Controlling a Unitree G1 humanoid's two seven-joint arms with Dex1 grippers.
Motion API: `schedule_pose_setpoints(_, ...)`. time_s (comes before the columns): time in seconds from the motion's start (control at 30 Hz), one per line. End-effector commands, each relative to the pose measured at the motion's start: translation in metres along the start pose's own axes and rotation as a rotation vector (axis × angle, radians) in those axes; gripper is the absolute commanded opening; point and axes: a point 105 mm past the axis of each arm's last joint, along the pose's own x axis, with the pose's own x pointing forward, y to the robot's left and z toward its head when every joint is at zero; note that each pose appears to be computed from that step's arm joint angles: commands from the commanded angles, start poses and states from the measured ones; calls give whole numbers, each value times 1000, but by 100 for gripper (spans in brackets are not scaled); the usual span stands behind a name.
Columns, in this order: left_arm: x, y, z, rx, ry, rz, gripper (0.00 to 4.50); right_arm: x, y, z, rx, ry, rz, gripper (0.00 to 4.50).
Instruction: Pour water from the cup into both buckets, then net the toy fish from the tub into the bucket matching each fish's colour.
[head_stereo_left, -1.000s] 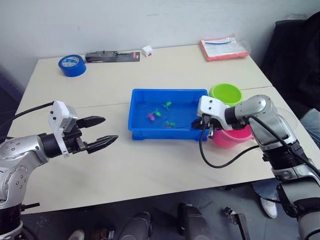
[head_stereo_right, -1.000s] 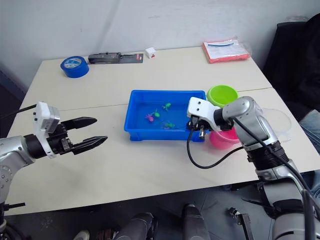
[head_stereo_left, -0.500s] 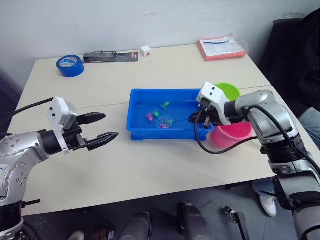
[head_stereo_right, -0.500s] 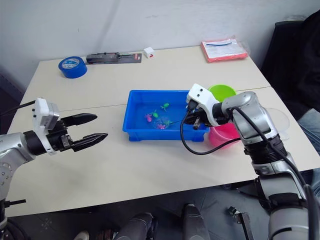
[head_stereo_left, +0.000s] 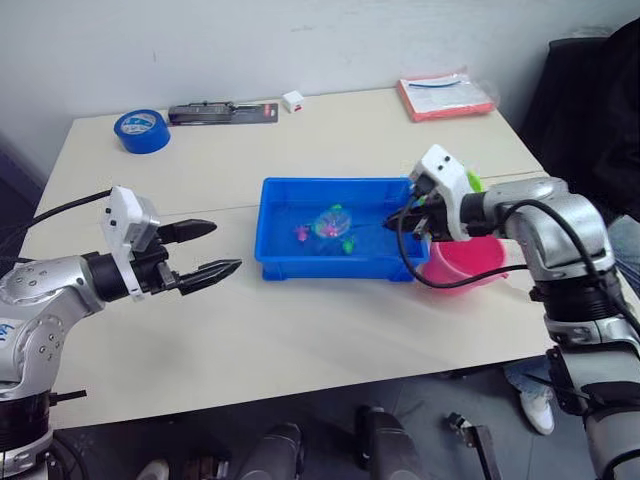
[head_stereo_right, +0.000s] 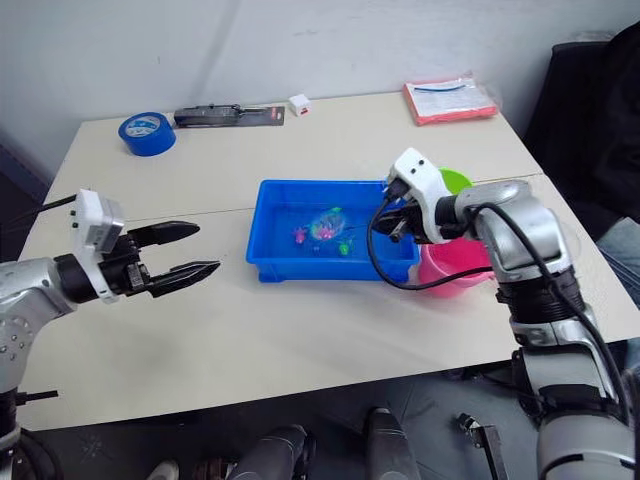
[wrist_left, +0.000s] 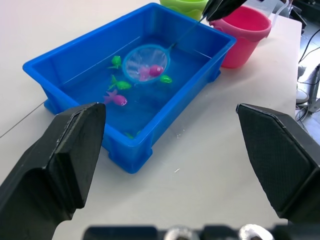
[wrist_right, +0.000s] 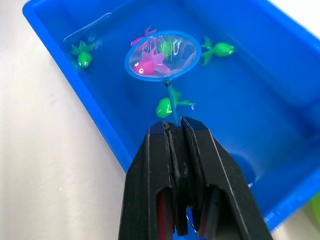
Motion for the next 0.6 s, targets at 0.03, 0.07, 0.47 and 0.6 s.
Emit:
schedule_pose_setpoints(0.03,4,0,10,37,-40,-33,450,-23,3,14,-17,-86,-33,79)
schedule_pose_setpoints(0.07,5,1,10,38,-44,-40,450,-27,4,15,-14,-95,-40,79)
schedule_pose_setpoints(0.47,38,8,19,82,-87,-160,450,-99,5,3,61,-192,-284,79)
schedule_pose_setpoints(0.6,46,9,23,92,-108,-207,450,-124,4,-4,71,-182,-382,79)
